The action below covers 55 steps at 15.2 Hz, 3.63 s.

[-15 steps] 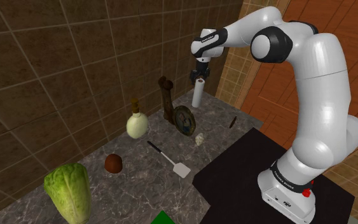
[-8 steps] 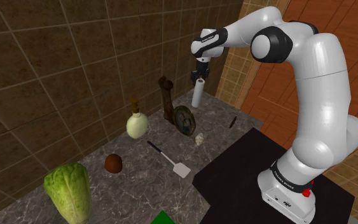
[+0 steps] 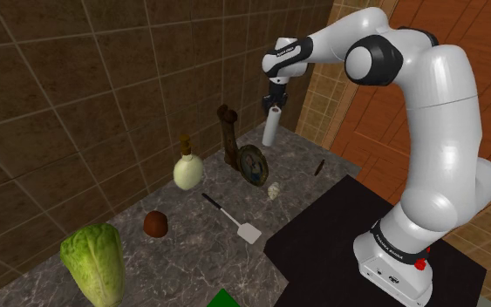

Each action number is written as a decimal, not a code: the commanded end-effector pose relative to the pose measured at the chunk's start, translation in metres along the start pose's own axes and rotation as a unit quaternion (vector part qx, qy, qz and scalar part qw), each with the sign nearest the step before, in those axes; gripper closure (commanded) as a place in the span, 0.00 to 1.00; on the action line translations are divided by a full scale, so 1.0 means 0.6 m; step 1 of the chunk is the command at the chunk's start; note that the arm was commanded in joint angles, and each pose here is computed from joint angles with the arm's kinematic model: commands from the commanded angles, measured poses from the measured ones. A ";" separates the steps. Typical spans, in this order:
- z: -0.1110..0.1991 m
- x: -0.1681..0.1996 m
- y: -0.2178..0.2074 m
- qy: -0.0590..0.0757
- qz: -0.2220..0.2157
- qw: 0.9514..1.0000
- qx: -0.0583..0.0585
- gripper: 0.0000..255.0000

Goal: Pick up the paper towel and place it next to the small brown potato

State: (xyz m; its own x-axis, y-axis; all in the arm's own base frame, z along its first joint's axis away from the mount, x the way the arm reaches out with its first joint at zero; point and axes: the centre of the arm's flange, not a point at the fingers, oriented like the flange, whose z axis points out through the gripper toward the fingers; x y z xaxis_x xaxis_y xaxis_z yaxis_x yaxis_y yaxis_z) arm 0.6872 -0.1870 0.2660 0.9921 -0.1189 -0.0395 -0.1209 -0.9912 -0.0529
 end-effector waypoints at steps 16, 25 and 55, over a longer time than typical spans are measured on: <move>-0.147 -0.005 -0.008 0.000 0.000 1.000 0.000 1.00; -0.226 -0.009 -0.012 0.000 0.000 1.000 0.000 1.00; -0.442 -0.033 -0.086 0.000 0.000 1.000 0.000 1.00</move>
State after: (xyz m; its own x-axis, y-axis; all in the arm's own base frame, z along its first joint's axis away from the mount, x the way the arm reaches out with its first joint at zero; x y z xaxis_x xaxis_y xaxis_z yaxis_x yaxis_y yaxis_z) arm 0.6848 -0.1635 0.5355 0.9921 -0.1186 -0.0400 -0.1206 -0.9913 -0.0530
